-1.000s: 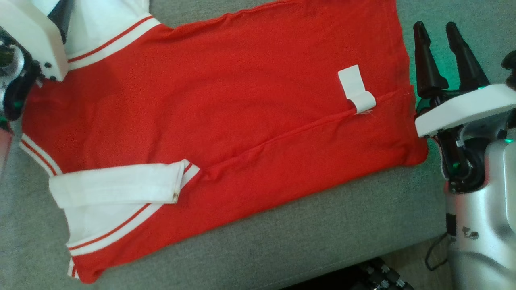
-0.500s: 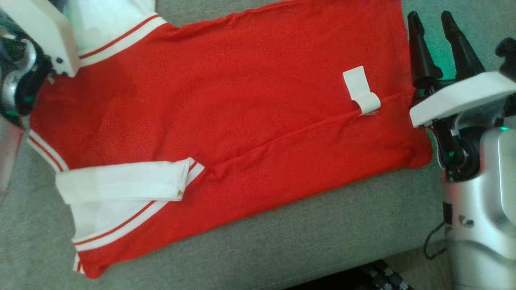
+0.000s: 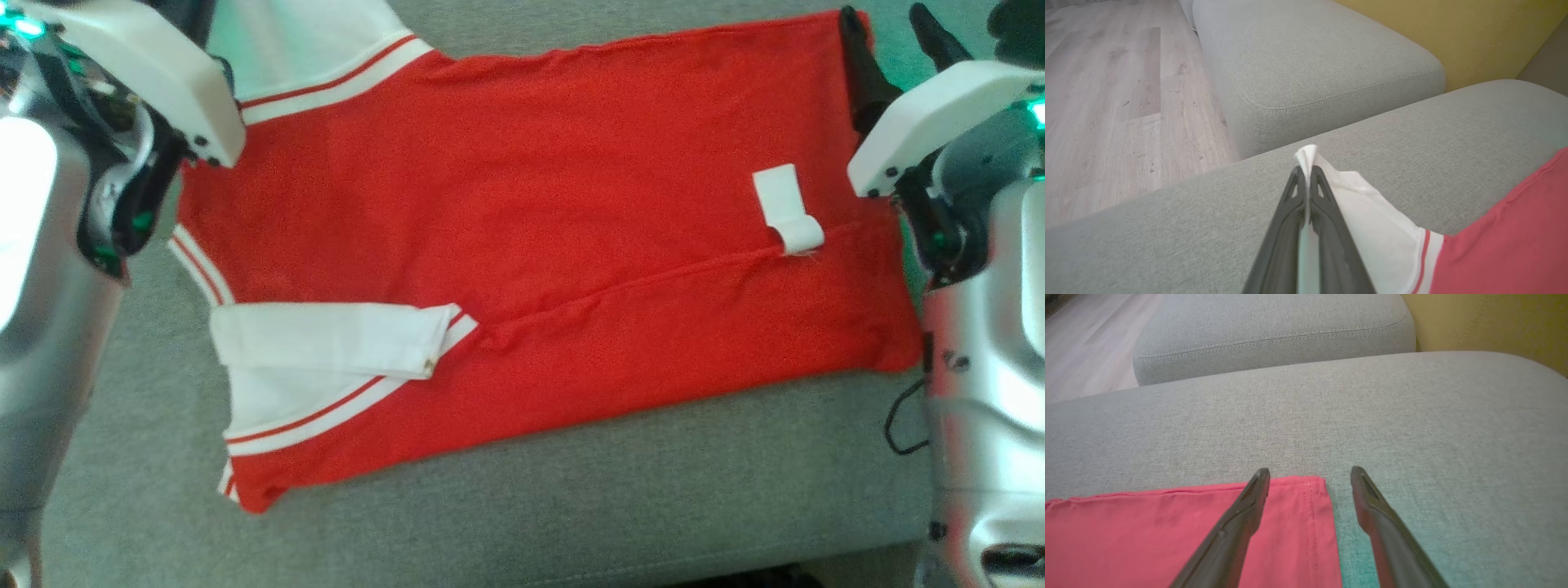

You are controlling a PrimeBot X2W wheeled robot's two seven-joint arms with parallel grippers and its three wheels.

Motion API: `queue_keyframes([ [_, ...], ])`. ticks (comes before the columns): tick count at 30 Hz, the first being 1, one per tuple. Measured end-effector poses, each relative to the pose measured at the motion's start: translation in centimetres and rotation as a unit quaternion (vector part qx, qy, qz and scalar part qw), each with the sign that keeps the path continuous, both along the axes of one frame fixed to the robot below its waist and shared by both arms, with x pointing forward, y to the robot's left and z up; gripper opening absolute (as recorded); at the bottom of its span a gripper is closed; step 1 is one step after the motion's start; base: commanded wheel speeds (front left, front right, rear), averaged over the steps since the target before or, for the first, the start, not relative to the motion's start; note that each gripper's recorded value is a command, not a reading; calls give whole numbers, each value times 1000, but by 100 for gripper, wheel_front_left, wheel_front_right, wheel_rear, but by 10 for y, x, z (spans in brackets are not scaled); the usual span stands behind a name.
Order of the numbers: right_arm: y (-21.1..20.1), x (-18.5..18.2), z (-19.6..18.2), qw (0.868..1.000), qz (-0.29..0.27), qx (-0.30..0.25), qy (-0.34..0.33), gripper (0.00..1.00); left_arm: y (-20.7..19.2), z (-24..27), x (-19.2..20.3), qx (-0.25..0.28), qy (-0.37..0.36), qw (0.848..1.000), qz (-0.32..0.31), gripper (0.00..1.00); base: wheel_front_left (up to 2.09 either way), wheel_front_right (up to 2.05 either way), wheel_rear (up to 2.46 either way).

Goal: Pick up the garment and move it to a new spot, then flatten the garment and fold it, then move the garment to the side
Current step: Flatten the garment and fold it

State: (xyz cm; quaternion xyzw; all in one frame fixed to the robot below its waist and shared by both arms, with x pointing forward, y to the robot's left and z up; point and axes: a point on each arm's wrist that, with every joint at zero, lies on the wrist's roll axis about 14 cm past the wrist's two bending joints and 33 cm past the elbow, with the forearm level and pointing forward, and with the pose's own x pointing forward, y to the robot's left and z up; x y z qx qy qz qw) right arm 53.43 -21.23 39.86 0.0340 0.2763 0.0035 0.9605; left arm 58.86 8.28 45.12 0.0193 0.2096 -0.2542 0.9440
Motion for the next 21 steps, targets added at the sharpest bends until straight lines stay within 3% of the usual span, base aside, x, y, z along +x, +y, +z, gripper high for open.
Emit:
queue_keyframes([
  [3,0,4,-11,999,4,-8,31,100,6,5,-7,-1,-5,1000,3,0,0,0,0],
  [6,-2,6,-22,998,10,-21,61,69,7,8,-12,-7,-9,1000,3,0,0,0,0],
  [7,-1,6,-24,998,11,-20,67,64,6,7,-14,-8,-8,1000,2,0,0,0,0],
  [8,1,7,-27,997,12,-17,74,49,5,6,-16,-9,-6,1000,1,0,0,0,0],
  [12,4,11,-33,996,14,-13,88,29,4,6,-17,-15,-6,1000,1,0,0,0,0],
  [13,4,12,-33,996,13,-12,90,7,4,6,-17,-17,-7,1000,2,0,0,0,0],
  [14,4,12,-33,996,13,-12,90,0,4,6,-17,-17,-7,1000,2,0,0,0,0],
  [21,6,20,-19,999,14,-8,44,0,5,21,-17,-29,-33,999,5,0,0,0,0],
])
